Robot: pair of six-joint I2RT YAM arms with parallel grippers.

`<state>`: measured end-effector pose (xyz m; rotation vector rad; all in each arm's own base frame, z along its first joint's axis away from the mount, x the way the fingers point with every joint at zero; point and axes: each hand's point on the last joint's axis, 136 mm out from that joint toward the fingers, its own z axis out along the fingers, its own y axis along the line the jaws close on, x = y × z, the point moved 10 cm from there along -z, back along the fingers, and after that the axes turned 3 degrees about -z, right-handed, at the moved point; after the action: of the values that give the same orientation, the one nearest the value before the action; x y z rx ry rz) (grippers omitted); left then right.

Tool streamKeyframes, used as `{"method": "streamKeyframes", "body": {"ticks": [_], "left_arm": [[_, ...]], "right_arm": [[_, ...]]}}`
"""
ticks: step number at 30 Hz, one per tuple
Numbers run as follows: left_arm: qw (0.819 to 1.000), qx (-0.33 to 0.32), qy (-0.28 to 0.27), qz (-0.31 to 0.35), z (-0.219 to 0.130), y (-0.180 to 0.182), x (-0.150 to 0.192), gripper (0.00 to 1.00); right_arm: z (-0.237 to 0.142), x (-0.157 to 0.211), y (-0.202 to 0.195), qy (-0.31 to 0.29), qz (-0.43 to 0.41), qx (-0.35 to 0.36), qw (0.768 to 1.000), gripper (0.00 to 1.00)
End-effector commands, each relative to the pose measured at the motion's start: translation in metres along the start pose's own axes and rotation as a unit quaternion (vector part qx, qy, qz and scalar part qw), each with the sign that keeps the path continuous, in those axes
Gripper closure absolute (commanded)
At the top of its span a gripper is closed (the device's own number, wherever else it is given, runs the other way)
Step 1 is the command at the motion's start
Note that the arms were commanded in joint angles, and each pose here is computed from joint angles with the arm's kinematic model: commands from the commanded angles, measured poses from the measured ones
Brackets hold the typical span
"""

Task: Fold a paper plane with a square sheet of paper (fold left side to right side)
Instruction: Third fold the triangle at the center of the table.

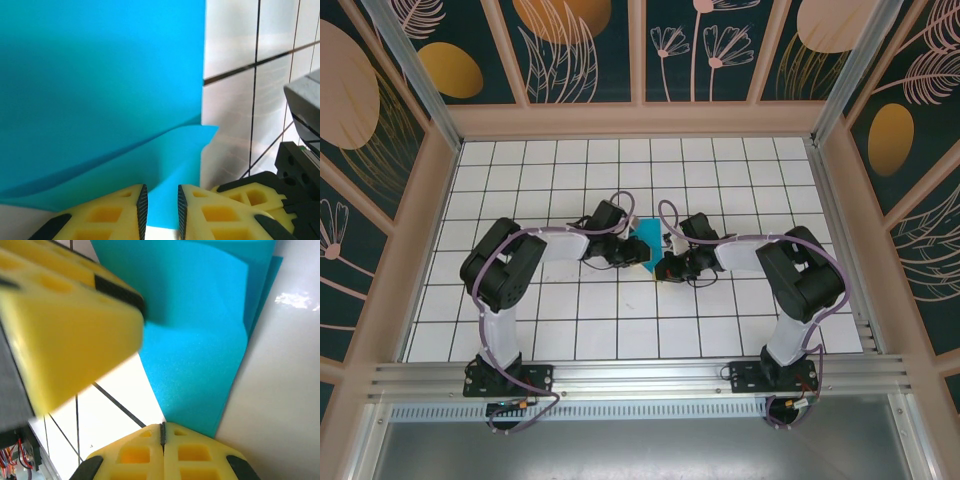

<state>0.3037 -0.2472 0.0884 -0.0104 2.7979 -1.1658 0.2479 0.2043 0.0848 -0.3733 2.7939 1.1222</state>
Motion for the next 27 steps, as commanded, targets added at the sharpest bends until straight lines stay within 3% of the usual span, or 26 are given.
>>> {"method": "streamKeyframes", "body": {"ticks": [1,11,21,27], "left_arm": [[0.994,-0.099,-0.037,-0.021,-0.013,0.041,-0.016,0.73],[0.99,-0.121,-0.059,-0.031,-0.026,0.058,-0.036,0.73],[0.993,-0.056,-0.097,0.018,-0.075,0.006,-0.033,0.75],[0.998,0.012,-0.036,0.056,-0.057,-0.027,-0.015,0.77]], "right_arm": [[0.009,0.039,-0.043,0.077,0.072,0.13,0.986,1.0],[0.007,0.038,-0.04,0.073,0.068,0.126,0.987,1.0],[0.006,0.028,-0.035,0.067,0.054,0.125,0.988,1.0],[0.006,0.023,-0.033,0.063,0.053,0.125,0.989,1.0]]}}
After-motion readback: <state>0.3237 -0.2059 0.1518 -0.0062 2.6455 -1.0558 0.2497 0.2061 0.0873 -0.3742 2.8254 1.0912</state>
